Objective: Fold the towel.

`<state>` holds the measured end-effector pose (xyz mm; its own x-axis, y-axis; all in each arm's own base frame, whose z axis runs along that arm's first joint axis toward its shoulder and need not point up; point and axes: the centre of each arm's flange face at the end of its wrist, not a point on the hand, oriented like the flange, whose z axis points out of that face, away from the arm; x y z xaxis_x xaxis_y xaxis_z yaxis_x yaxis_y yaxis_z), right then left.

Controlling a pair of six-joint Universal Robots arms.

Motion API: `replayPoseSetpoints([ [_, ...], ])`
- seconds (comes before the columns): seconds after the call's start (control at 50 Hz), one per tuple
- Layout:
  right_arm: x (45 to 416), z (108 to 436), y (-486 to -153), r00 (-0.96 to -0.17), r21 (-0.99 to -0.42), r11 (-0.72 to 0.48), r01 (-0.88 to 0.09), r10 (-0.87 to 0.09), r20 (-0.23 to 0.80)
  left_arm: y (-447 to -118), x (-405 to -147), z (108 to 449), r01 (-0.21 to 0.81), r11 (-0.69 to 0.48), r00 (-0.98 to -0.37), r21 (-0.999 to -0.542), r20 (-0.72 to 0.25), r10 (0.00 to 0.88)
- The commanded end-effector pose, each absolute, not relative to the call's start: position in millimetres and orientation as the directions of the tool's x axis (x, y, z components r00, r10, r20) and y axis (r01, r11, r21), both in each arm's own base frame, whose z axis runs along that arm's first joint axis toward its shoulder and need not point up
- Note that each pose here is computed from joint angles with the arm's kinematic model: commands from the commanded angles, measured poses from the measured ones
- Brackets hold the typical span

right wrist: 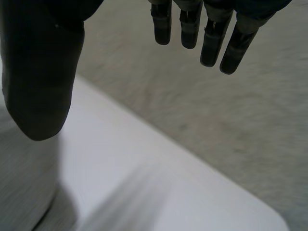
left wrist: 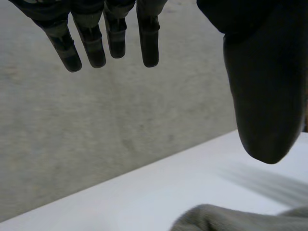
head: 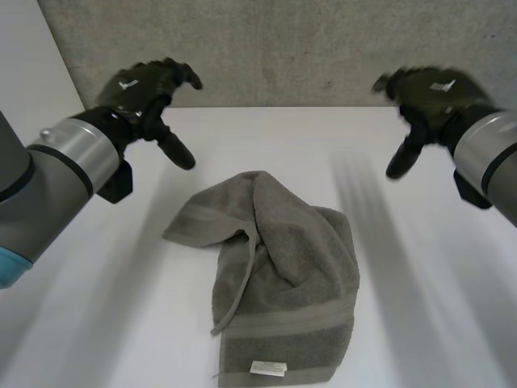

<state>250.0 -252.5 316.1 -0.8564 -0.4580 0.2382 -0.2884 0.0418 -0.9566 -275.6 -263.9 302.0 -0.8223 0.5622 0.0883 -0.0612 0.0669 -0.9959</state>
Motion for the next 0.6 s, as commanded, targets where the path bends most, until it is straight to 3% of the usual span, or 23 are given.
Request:
replayPoseSetpoints([
  [0.02, 256.3, 265.1, -213.1, -0.533, -0.766, 0.077, -0.638, -0.762, 0.367, -253.6, -299.3, 265.5, 0.077, 0.087, -0.636, -0.993, 0.019, 0.771],
  [0.04, 256.3, 254.5, -205.2, -0.481, -0.731, 0.075, -0.678, -0.798, 0.363, -253.5, -299.4, 265.4, 0.077, 0.087, -0.636, -0.993, 0.018, 0.772],
  [0.06, 256.2, 246.6, -199.6, -0.459, -0.714, 0.078, -0.696, -0.812, 0.359, -251.9, -302.8, 255.5, 0.119, 0.071, -0.594, -0.99, -0.014, 0.805],
  [0.12, 258.2, 240.2, -193.3, -0.44, -0.706, 0.072, -0.704, -0.825, 0.355, -250.3, -307.3, 233.1, 0.205, 0.033, -0.525, -0.978, -0.081, 0.847],
  [0.24, 270.6, 205.5, -165.6, -0.365, -0.707, 0.008, -0.708, -0.86, 0.356, -255.1, -309.4, 196.9, 0.343, -0.043, -0.465, -0.938, -0.209, 0.86],
  [0.36, 286.0, 161.8, -143.6, -0.322, -0.731, -0.086, -0.677, -0.858, 0.4, -258.9, -309.1, 178.4, 0.376, -0.039, -0.449, -0.926, -0.219, 0.866],
  [0.44, 291.1, 137.5, -148.2, -0.355, -0.725, -0.119, -0.678, -0.811, 0.466, -261.0, -309.4, 158.8, 0.389, -0.012, -0.446, -0.921, -0.2, 0.872],
  [0.6, 294.0, 123.3, -158.1, -0.373, -0.718, -0.112, -0.687, -0.793, 0.482, -262.3, -310.4, 144.0, 0.373, -0.047, -0.45, -0.926, -0.225, 0.864],
])
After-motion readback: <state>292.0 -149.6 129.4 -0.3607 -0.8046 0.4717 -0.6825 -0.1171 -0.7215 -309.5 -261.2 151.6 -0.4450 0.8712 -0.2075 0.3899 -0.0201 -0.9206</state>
